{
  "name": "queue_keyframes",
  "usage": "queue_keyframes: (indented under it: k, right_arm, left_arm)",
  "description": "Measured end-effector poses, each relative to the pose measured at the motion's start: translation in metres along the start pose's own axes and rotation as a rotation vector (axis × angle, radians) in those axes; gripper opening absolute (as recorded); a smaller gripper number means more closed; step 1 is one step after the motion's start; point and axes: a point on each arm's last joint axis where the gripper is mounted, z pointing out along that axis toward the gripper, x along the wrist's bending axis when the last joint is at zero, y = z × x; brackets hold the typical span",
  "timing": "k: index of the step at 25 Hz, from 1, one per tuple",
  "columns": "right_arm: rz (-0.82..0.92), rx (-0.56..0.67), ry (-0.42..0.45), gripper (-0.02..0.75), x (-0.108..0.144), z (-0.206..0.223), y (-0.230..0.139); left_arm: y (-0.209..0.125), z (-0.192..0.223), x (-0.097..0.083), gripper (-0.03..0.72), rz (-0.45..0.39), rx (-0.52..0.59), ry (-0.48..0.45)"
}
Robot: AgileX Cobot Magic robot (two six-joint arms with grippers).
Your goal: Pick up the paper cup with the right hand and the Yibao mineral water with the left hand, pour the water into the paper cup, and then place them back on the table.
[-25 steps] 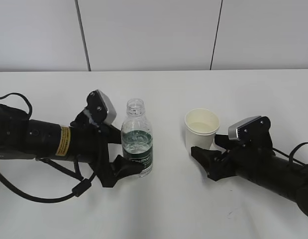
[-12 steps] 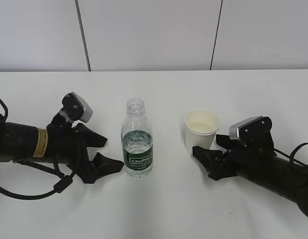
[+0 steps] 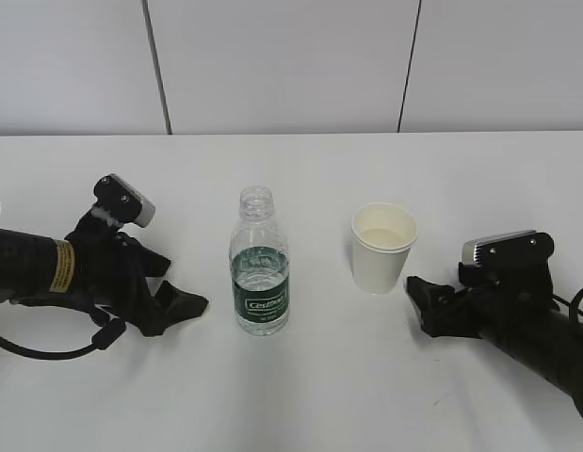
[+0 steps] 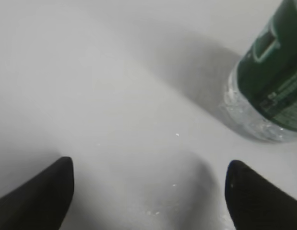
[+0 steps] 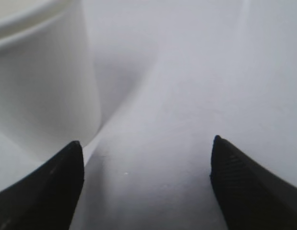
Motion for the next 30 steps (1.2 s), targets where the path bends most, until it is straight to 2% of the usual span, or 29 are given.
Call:
queue_keyframes:
  k: [6,12,15,19,21,26,30]
  right_arm:
    - [0.058,-0.002,-0.148,0.633,-0.013,-0.002,0.000]
    - [0.093,-0.007,-0.228,0.629,-0.020,-0.003,-0.001]
    - [0.111,-0.010,-0.271,0.628,-0.025,-0.003,0.000]
    - [0.120,-0.025,-0.292,0.627,-0.031,-0.002,0.002]
    - [0.126,-0.032,-0.304,0.627,-0.035,-0.001,0.004]
    - [0.145,-0.041,-0.336,0.627,-0.048,-0.002,0.004]
    - [0.159,-0.044,-0.321,0.626,-0.049,-0.002,0.004]
  left_arm:
    - [0.001,0.000,0.007,0.585,-0.112,-0.020,0.074]
    - [0.001,-0.002,0.016,0.585,-0.232,-0.032,0.176]
    - [0.000,-0.003,0.020,0.585,-0.252,-0.029,0.220]
    - [-0.002,-0.005,0.026,0.585,-0.271,-0.020,0.284]
    - [-0.003,-0.008,0.031,0.585,-0.306,-0.025,0.325]
    - [-0.013,-0.022,0.053,0.585,-0.415,-0.047,0.421]
    - [-0.023,-0.034,0.069,0.585,-0.470,-0.054,0.478]
